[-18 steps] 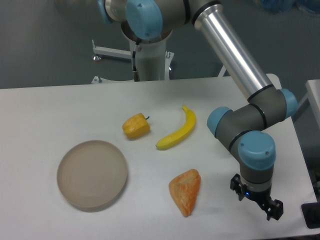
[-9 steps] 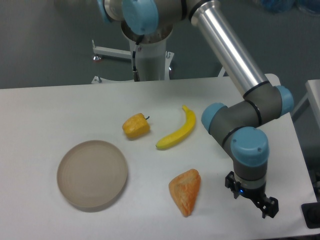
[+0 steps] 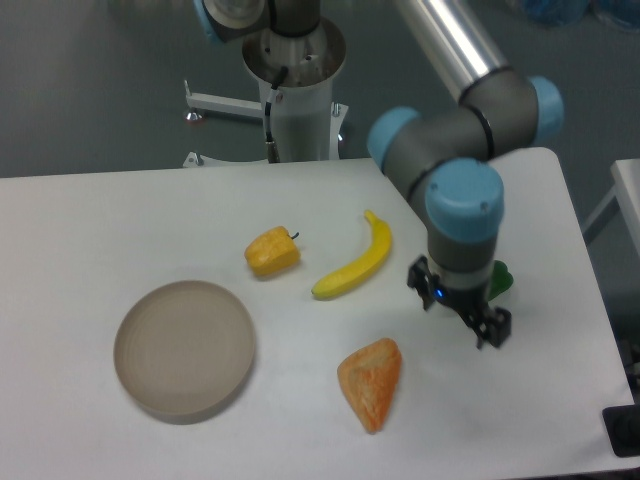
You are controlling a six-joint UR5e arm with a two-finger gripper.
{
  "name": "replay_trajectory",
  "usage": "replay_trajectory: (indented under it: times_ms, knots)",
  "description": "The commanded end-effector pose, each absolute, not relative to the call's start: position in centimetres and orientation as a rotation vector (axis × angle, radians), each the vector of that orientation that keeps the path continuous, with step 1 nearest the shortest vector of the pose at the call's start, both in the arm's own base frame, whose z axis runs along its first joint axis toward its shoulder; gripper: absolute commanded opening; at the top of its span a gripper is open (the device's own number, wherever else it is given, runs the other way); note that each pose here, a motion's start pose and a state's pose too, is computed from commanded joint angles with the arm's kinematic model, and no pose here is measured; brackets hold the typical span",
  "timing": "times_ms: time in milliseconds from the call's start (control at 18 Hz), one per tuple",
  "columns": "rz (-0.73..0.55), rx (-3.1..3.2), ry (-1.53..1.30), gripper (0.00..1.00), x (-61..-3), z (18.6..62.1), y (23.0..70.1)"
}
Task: Pick up the yellow pepper from the table
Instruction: 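Swing the gripper over the yellow pepper and lower it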
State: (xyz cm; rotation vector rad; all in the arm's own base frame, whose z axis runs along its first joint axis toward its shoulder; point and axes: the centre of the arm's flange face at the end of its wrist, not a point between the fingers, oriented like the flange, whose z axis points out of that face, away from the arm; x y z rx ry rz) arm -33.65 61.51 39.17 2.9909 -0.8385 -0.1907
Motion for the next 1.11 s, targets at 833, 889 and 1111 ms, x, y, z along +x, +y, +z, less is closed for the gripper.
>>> replay_trajectory:
  times_ms: [833, 889, 1111]
  knots:
    - [-0.04, 2.876, -0.886, 1.0, -14.1, 32.4, 57.9]
    - [-0.032, 2.87, -0.881, 1.0, -13.7, 31.9, 57.7]
    - [-0.036, 2.87, -0.874, 1.0, -12.2, 30.1, 57.6]
